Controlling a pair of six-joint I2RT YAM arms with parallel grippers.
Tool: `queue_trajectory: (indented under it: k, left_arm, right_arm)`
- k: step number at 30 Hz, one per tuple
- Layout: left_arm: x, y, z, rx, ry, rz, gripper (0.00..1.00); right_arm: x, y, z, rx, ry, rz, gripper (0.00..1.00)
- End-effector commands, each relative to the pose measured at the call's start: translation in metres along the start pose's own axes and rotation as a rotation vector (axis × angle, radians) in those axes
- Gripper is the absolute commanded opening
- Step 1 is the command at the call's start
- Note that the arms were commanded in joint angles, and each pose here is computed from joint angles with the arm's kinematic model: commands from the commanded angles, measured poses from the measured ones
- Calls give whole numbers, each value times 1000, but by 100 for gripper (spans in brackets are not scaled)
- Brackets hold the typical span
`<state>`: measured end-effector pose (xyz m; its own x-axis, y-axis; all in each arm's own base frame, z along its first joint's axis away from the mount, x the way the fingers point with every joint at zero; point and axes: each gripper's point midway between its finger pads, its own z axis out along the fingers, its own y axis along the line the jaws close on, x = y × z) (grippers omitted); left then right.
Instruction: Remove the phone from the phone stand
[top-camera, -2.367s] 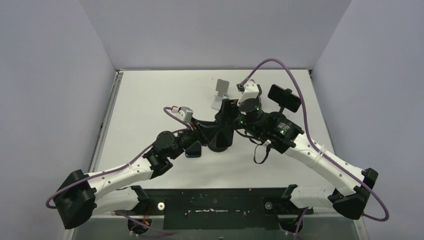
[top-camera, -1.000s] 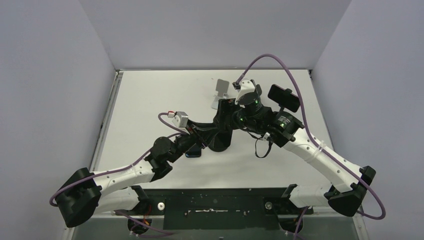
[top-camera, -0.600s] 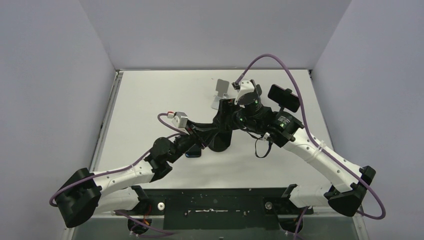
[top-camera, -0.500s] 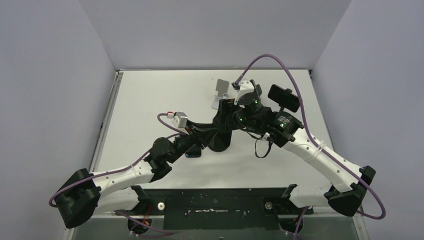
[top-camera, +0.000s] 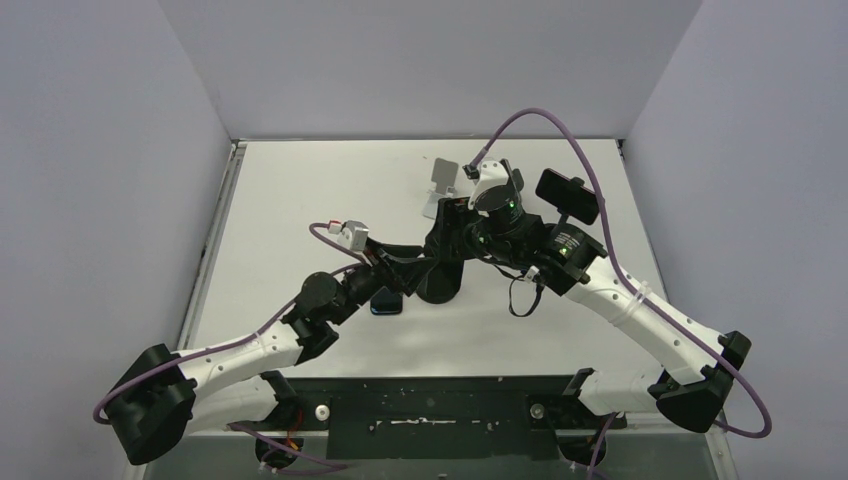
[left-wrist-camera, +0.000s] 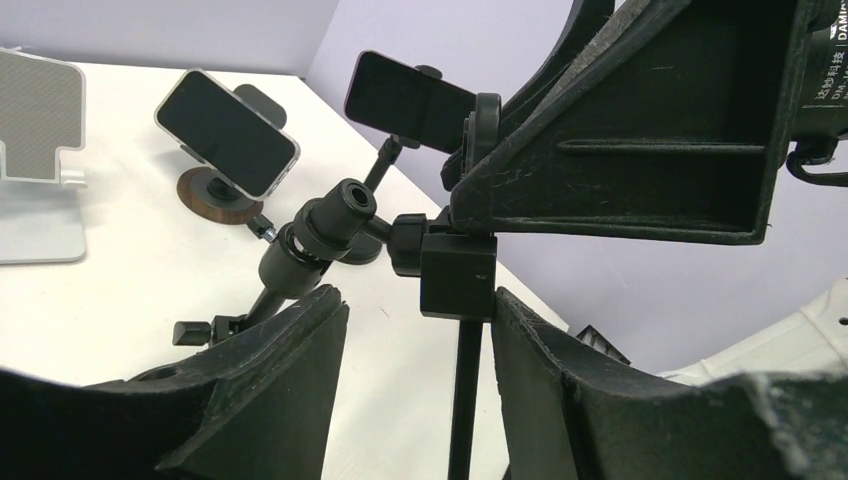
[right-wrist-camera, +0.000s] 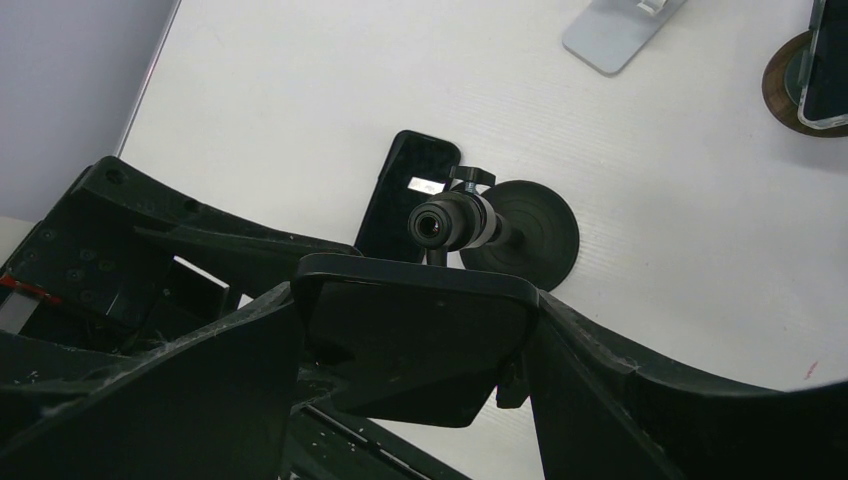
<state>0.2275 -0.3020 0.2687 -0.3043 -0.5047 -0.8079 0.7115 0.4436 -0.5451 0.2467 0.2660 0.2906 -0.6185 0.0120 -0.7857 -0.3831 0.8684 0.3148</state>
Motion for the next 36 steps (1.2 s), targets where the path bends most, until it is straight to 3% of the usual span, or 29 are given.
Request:
queue_trajectory:
  k: [1,9,16,20,25,31,34,36]
  left_arm:
    - [-24,-18,5,60,-55,-24,53]
    - [-36,-35,4,129,-85,-41,62]
    - [-41,-36,6,127,-100,-28,63]
    - [-46,-38,8,134,-114,-25,56]
    - [-45,-39,9,143,-116,-32,37]
    - [-41,-37,7,143,-112,-49,21]
    - [-38,-35,8,139,-101,-48,21]
    - [-37,-35,8,136,-96,-45,32]
  right_arm:
    - [-15,-4,-3,26,-59,-14,36]
    - [-13,-5,-2,31,-57,-13,38]
    - [-14,-5,-1,30,-58,-12,38]
    - [-14,-4,-2,27,-58,-12,38]
    - [-13,-4,-1,27,-57,-11,38]
    - [-12,-5,-2,29,-57,-8,37]
    - [-11,-6,-2,30,-56,-6,37]
    - [-11,-6,-2,30,-57,-5,37]
